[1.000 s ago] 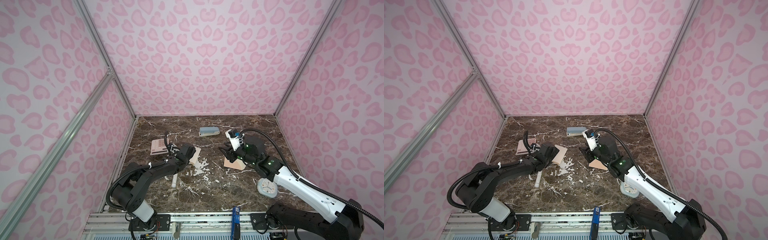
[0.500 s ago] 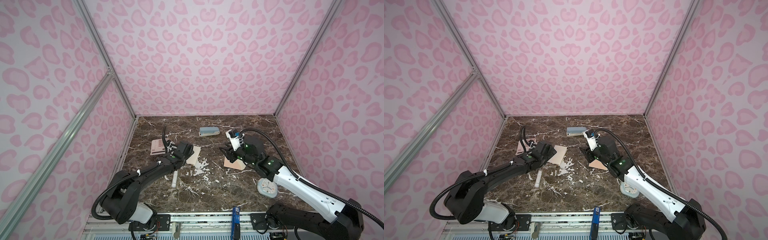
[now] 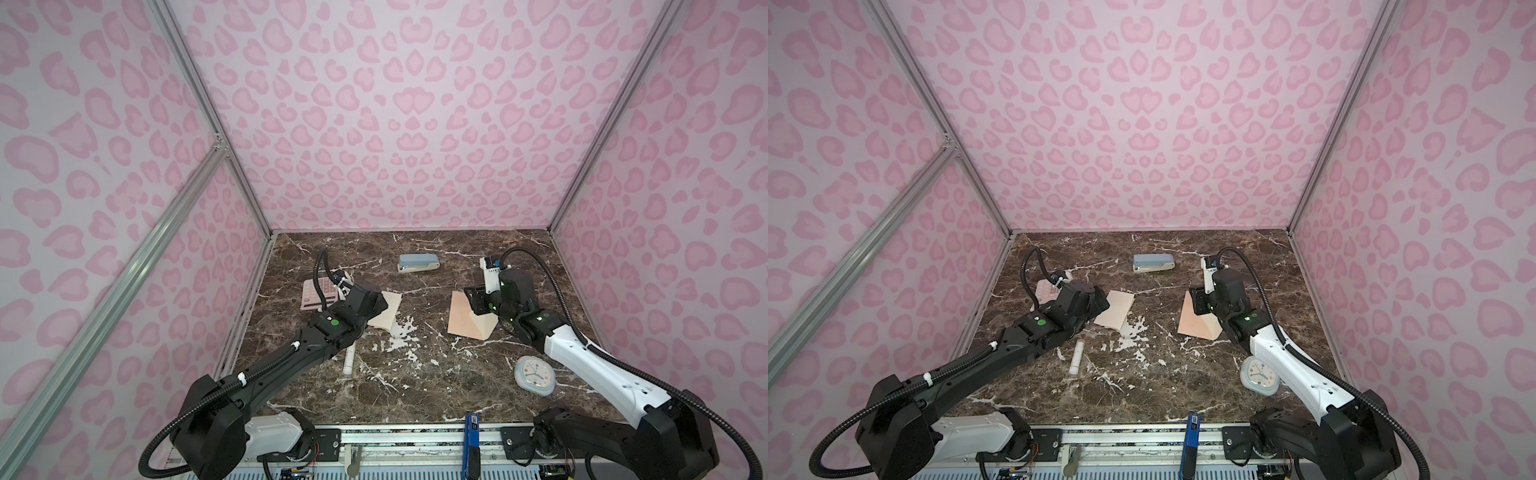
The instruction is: Place the letter into the envelope and seal it
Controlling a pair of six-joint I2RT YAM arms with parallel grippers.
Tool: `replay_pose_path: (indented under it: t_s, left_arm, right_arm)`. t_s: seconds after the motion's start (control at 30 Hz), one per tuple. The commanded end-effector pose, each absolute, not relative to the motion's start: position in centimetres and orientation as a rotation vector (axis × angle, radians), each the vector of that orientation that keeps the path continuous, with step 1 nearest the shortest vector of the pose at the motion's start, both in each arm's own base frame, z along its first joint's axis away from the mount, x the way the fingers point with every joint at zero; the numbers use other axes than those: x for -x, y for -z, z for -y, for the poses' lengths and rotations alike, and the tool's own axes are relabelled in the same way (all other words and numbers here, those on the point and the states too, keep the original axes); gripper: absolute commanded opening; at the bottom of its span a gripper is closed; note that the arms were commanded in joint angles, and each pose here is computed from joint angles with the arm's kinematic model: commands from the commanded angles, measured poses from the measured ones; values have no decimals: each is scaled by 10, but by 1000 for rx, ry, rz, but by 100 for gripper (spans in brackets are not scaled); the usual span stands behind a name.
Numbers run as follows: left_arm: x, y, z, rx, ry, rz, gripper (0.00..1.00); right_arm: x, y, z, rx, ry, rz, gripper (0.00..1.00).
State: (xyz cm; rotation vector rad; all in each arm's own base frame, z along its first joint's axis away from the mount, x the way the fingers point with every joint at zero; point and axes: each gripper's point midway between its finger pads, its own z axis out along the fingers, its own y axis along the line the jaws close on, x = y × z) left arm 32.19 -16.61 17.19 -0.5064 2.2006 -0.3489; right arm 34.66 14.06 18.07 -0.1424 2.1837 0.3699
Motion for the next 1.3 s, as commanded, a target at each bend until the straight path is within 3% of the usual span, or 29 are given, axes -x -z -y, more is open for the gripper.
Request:
replay_pose_path:
  t_s: [0.0,0.47,1.03,1.27]
  left_arm:
    - [-326,-187,181,369,394,-2157,93]
    - [-302,-213,267,-85,882,-2012,86]
    - [-294,-206,274,-138,919,-2037,85]
    - [-292,-207,278,-151,940,-2037,85]
  right_arm:
    - [-353,-171,-118,-31,-356,-2201,44]
    - [-342,-101,-57,-481,-389,-2392,44]
    - [-330,-61,-45,-635,-423,-2448,44]
    - [-330,-48,-57,-625,-519,-2457,33]
